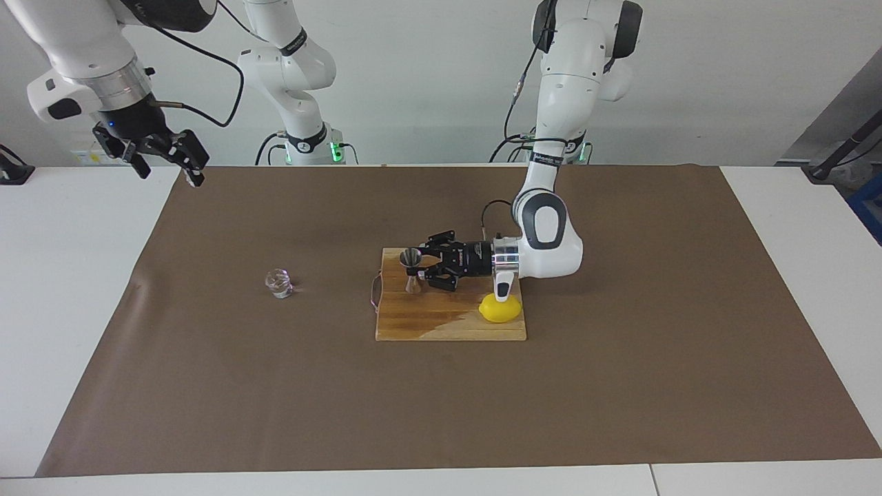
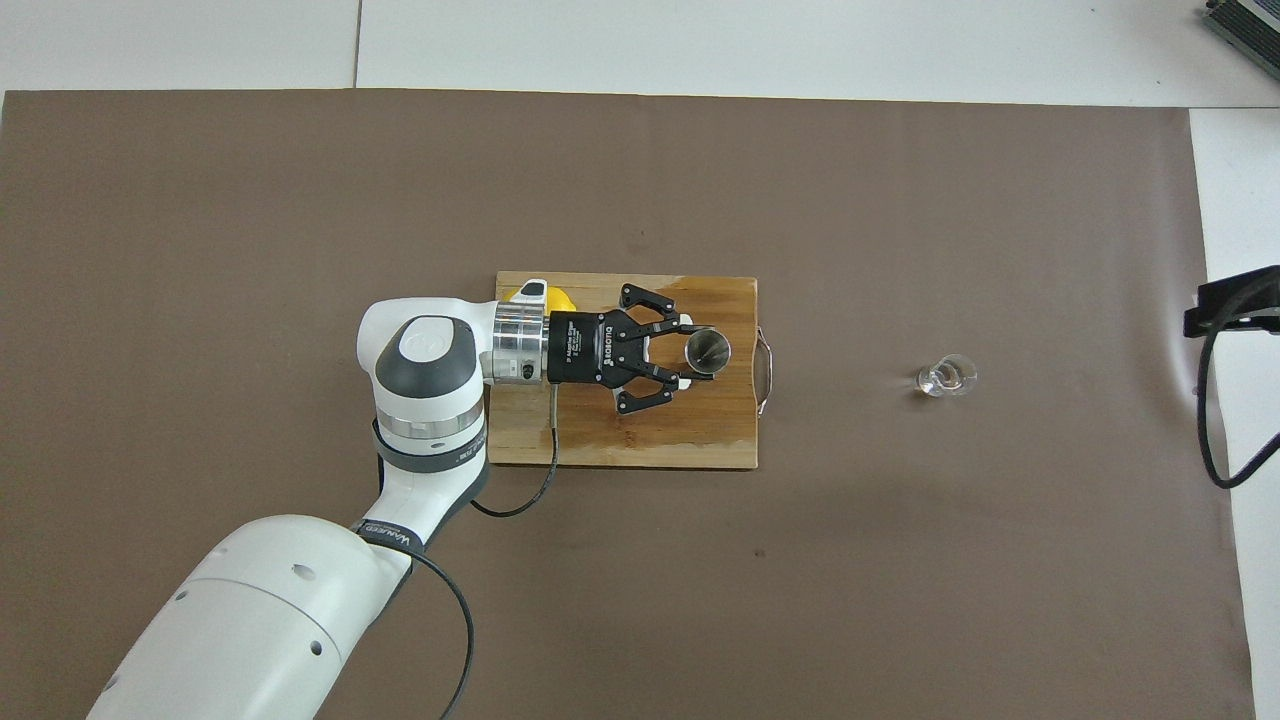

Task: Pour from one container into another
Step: 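Set the metal cup upright on the board and open the left gripper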

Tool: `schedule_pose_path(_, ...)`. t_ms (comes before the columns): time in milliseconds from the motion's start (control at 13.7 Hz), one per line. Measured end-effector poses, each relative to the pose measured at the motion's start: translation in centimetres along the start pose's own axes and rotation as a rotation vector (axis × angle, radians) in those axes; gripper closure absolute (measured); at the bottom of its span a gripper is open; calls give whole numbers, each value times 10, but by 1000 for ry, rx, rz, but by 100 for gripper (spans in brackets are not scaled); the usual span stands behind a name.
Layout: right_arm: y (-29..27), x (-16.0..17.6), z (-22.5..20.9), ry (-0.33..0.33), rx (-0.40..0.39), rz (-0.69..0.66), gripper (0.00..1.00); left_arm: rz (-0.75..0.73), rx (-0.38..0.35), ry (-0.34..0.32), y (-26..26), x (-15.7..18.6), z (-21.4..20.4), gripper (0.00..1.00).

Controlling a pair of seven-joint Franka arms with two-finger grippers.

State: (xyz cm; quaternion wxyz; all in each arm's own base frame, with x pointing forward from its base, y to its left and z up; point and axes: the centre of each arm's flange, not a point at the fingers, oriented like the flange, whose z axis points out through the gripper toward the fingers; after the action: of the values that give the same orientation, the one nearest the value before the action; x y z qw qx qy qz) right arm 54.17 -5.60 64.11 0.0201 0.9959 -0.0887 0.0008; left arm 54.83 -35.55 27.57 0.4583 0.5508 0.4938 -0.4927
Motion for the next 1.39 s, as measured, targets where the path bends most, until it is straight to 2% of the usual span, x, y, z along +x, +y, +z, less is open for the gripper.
schedule_pose_path(1387, 0, 0, 0, 0, 0, 0, 0, 26, -15, 87, -4, 4, 8, 52)
